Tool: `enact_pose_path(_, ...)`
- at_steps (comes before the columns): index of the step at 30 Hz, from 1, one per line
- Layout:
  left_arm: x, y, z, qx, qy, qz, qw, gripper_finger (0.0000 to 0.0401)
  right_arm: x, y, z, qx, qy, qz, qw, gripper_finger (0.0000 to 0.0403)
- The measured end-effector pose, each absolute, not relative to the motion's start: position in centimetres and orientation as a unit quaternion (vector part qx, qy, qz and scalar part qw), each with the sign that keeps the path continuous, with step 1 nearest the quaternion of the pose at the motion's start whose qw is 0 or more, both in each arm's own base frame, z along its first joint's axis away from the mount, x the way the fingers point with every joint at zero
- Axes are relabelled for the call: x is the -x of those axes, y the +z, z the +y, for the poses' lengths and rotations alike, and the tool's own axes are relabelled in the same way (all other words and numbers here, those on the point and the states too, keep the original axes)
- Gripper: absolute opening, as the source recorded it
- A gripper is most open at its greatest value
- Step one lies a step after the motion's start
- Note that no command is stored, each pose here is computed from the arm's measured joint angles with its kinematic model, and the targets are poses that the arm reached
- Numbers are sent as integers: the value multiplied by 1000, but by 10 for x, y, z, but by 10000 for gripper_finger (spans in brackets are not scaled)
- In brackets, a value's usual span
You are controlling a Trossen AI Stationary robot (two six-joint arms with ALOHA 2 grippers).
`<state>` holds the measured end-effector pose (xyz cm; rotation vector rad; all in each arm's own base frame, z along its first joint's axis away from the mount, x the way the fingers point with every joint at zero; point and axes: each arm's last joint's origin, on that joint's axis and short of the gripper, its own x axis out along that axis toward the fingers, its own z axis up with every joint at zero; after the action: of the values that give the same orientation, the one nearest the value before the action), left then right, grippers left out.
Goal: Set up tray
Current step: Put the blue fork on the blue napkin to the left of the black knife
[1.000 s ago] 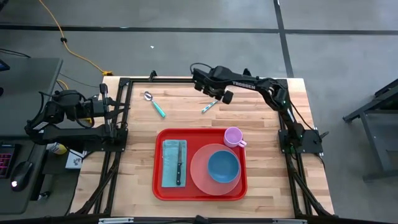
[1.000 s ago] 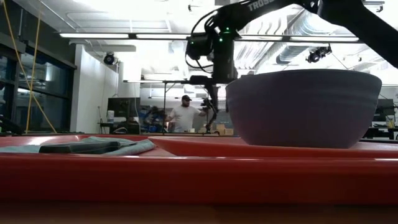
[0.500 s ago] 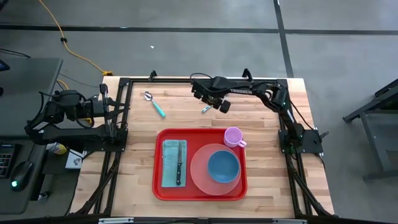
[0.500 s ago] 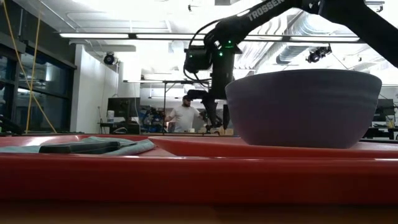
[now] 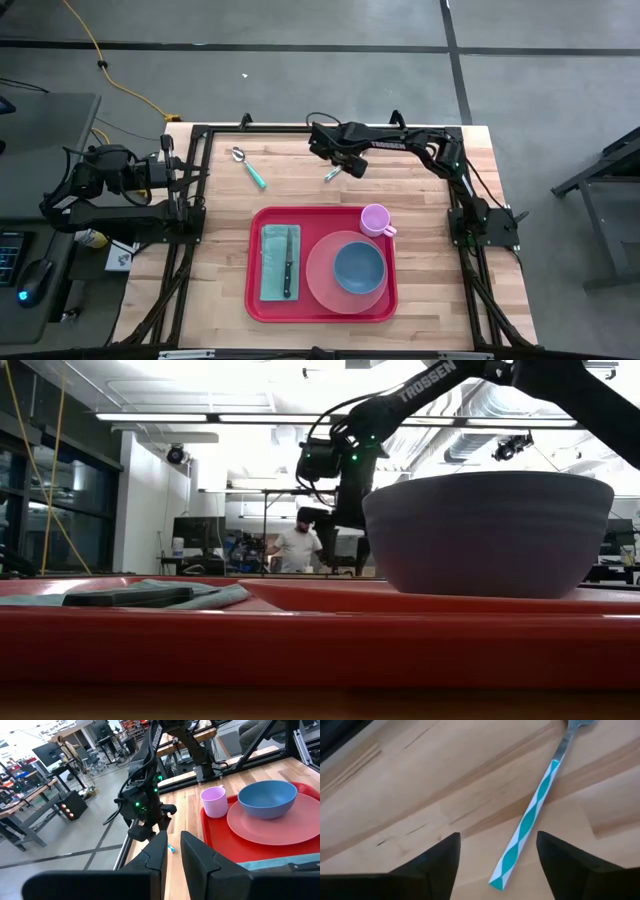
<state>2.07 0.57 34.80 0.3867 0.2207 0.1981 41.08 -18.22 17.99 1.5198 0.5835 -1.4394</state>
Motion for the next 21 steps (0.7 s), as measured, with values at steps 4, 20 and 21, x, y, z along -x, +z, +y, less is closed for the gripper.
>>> enact_pose_path(4, -21, 348, 6, -191, 98, 110, 970, 85, -410, 180, -182, -617, -588, 240, 465, 255)
enact_pose_path(20, -21, 347, 6, -186, 97, 114, 971, 85, -407, 171, -182, -628, -620, 224, 413, 257)
enact_pose_path(21, -20, 347, 6, -185, 97, 114, 971, 85, -407, 170, -182, -628, -622, 223, 411, 257)
